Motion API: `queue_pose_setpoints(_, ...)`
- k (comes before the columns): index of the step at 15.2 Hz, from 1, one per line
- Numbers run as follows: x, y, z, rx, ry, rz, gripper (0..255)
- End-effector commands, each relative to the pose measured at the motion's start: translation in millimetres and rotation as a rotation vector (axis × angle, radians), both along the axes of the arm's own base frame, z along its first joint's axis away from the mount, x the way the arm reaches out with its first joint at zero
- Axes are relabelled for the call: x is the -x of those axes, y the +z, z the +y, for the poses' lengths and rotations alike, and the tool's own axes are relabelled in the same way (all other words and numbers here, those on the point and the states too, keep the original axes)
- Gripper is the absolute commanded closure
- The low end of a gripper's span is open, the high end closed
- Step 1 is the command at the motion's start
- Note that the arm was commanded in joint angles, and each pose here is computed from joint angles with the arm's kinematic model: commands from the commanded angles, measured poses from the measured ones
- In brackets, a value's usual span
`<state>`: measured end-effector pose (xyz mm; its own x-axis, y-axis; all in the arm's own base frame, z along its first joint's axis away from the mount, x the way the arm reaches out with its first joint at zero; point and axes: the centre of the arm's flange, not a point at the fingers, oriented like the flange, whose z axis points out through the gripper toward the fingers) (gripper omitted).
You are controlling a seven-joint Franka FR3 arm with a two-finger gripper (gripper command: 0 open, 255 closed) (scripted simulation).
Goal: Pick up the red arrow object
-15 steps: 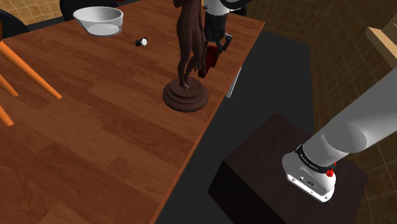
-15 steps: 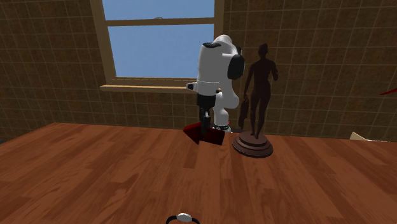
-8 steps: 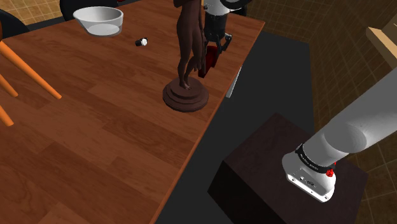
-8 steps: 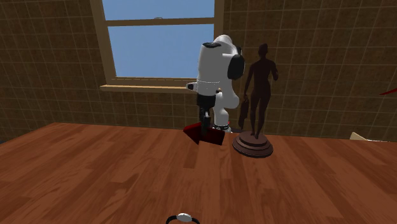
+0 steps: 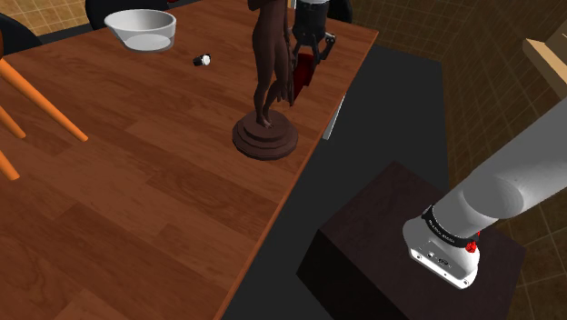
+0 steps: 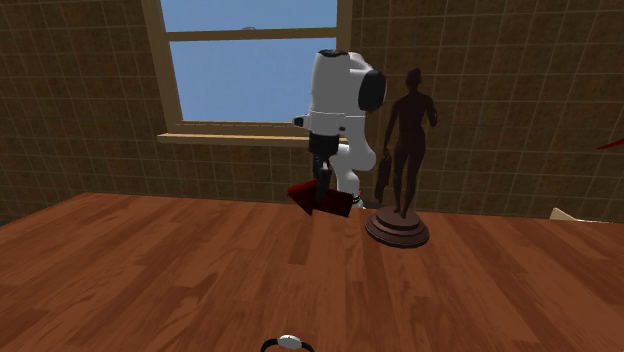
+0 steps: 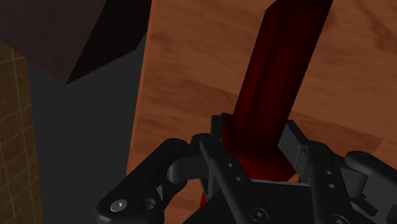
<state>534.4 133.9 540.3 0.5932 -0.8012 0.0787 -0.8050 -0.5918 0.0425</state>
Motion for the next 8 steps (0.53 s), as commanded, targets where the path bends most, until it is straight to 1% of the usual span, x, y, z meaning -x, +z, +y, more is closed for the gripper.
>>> queue_pose_setpoints(1, 0, 11, 1, 0.000, 0.000, 0.000, 255)
queue_pose_setpoints(7, 0, 43, 1, 0.000, 0.000, 0.000, 255)
queue_pose_setpoints(8, 0, 43, 1, 0.000, 0.000, 0.000, 255)
